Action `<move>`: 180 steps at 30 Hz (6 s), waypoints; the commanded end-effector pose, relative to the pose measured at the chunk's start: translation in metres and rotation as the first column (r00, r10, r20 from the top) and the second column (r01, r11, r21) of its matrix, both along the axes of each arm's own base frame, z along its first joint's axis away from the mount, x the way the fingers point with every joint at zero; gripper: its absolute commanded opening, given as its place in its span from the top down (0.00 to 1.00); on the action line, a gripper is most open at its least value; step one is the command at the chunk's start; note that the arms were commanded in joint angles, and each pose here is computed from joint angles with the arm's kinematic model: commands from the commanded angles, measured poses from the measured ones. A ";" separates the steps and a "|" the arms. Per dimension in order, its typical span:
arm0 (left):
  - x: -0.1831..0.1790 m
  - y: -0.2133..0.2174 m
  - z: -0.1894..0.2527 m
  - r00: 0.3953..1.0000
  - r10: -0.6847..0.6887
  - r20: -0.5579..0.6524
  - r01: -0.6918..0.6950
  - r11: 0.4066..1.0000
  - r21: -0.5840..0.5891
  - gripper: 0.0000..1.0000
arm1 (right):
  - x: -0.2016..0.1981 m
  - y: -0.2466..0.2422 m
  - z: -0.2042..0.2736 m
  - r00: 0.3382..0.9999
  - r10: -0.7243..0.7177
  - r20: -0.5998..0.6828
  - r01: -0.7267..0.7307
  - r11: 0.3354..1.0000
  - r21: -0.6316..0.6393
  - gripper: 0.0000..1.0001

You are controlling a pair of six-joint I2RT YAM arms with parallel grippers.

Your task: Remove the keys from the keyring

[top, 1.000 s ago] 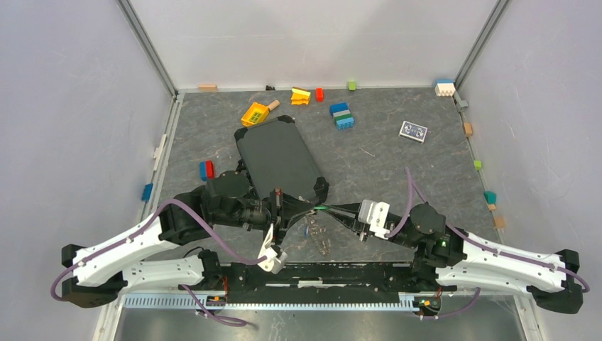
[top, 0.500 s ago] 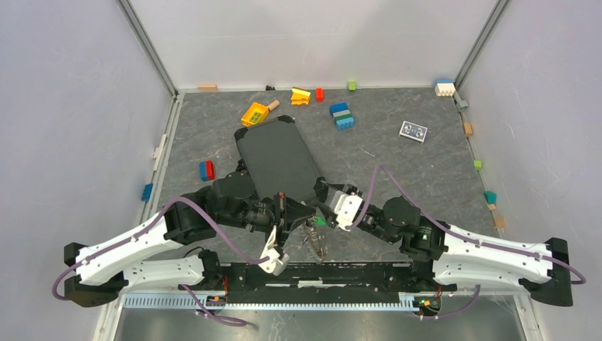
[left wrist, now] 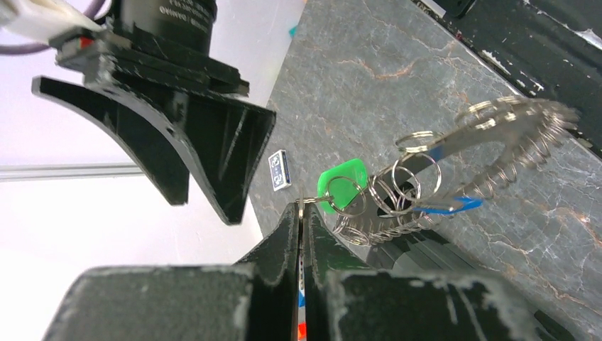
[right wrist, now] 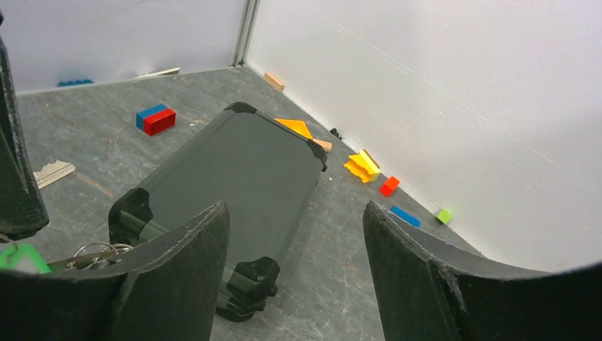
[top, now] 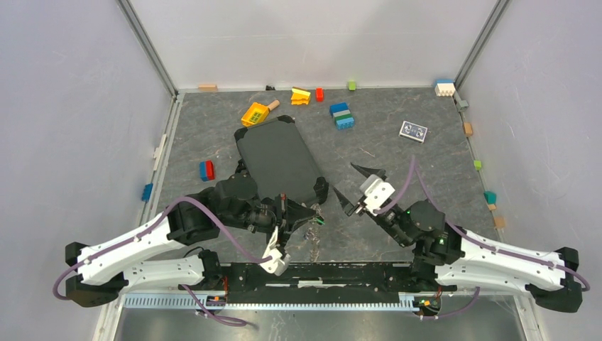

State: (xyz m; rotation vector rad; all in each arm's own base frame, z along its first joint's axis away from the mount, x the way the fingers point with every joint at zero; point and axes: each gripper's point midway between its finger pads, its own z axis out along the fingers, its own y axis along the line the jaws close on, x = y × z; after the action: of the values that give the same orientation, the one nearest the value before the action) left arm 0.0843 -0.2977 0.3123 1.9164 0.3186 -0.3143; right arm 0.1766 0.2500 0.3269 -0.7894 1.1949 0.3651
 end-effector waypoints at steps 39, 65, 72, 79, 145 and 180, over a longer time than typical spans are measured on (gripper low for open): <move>0.091 0.001 0.069 0.862 0.390 -0.324 -0.497 0.774 -0.392 0.98 | -0.054 0.019 0.010 0.906 0.330 -0.264 -0.259 0.928 0.269 0.37; 0.136 0.011 0.087 0.414 0.518 -0.749 -0.855 0.503 -0.125 0.98 | -0.045 0.022 0.000 0.911 0.327 -0.253 -0.206 0.890 0.407 0.28; 0.139 0.014 0.076 0.270 0.535 -0.801 -0.897 0.442 -0.007 0.98 | -0.048 0.036 0.000 0.910 0.370 -0.186 -0.263 0.864 0.430 0.18; 0.139 0.014 0.080 0.224 0.514 -0.828 -0.906 0.424 0.019 0.98 | -0.029 0.043 -0.017 0.942 0.276 -0.190 -0.183 0.900 0.396 0.15; 0.095 0.062 0.099 0.198 0.214 -0.957 -0.898 0.431 -0.090 0.81 | 0.025 0.014 -0.011 0.938 -0.029 0.346 0.163 0.917 -0.364 1.00; 0.084 0.133 0.052 0.070 0.033 -0.997 -0.968 0.245 -0.059 0.34 | 0.030 -0.018 0.074 0.708 0.065 0.704 0.534 0.603 -0.593 1.00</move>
State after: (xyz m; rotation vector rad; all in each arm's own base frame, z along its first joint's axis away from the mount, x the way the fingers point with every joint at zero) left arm 0.1685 -0.1693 0.3446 0.3199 1.5459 -0.6845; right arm 0.1860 0.2709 0.3750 -1.4829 0.5943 -0.6691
